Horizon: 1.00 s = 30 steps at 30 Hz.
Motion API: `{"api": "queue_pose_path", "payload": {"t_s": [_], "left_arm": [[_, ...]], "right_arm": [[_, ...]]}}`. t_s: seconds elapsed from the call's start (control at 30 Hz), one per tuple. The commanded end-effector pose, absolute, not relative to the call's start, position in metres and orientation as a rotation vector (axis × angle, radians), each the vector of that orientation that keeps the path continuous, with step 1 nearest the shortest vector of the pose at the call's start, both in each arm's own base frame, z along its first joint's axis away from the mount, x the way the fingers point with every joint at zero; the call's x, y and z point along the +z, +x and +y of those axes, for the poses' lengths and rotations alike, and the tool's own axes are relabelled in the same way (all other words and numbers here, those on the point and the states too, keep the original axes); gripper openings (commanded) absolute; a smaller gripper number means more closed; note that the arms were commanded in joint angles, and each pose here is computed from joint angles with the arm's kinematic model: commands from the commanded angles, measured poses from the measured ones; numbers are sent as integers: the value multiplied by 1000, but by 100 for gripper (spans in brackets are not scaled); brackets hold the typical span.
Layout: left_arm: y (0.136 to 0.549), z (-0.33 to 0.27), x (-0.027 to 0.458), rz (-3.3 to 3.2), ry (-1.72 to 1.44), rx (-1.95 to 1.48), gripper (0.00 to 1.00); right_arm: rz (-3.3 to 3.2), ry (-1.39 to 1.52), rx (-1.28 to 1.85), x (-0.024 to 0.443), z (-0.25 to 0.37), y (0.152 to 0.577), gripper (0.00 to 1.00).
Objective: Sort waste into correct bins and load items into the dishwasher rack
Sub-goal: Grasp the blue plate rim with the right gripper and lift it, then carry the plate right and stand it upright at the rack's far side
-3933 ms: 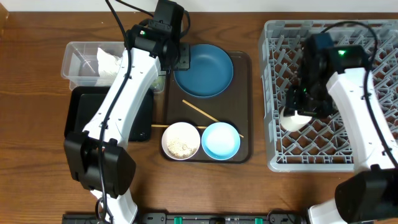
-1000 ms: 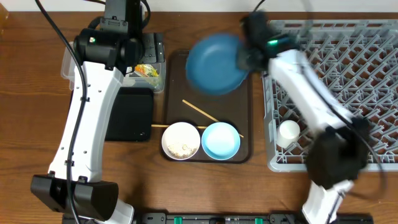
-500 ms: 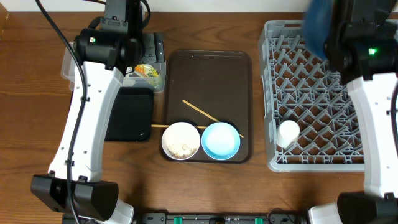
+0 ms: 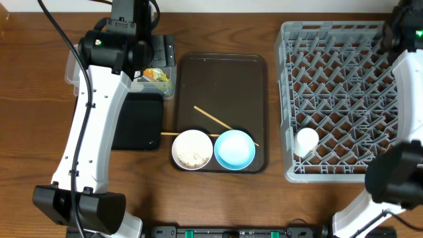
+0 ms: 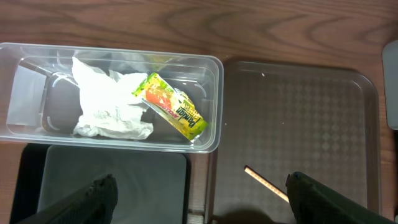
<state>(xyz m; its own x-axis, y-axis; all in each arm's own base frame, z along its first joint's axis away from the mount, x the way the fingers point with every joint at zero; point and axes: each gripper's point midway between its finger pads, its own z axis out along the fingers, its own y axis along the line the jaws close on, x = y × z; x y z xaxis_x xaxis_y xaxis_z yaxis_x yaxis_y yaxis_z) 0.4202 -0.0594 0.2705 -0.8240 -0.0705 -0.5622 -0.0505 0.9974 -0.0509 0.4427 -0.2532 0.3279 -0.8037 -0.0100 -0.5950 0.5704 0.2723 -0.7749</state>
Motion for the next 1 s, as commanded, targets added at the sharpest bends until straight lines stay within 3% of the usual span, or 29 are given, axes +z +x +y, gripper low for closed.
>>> {"api": "queue_pose_path", "payload": {"t_s": [0.0, 0.27, 0.5, 0.97], "left_arm": [[420, -57, 271, 2544, -72, -28, 89], [420, -57, 271, 2544, -72, -28, 90], [421, -57, 271, 2543, -72, -28, 90], [420, -57, 271, 2544, -72, -28, 90]], "right_arm": [[2138, 351, -1590, 316, -265, 454, 1], [2234, 28, -1623, 283, -278, 490, 1], [2288, -95, -1674, 263, -287, 496, 1], [2175, -300, -1807, 295, -292, 514, 1]]}}
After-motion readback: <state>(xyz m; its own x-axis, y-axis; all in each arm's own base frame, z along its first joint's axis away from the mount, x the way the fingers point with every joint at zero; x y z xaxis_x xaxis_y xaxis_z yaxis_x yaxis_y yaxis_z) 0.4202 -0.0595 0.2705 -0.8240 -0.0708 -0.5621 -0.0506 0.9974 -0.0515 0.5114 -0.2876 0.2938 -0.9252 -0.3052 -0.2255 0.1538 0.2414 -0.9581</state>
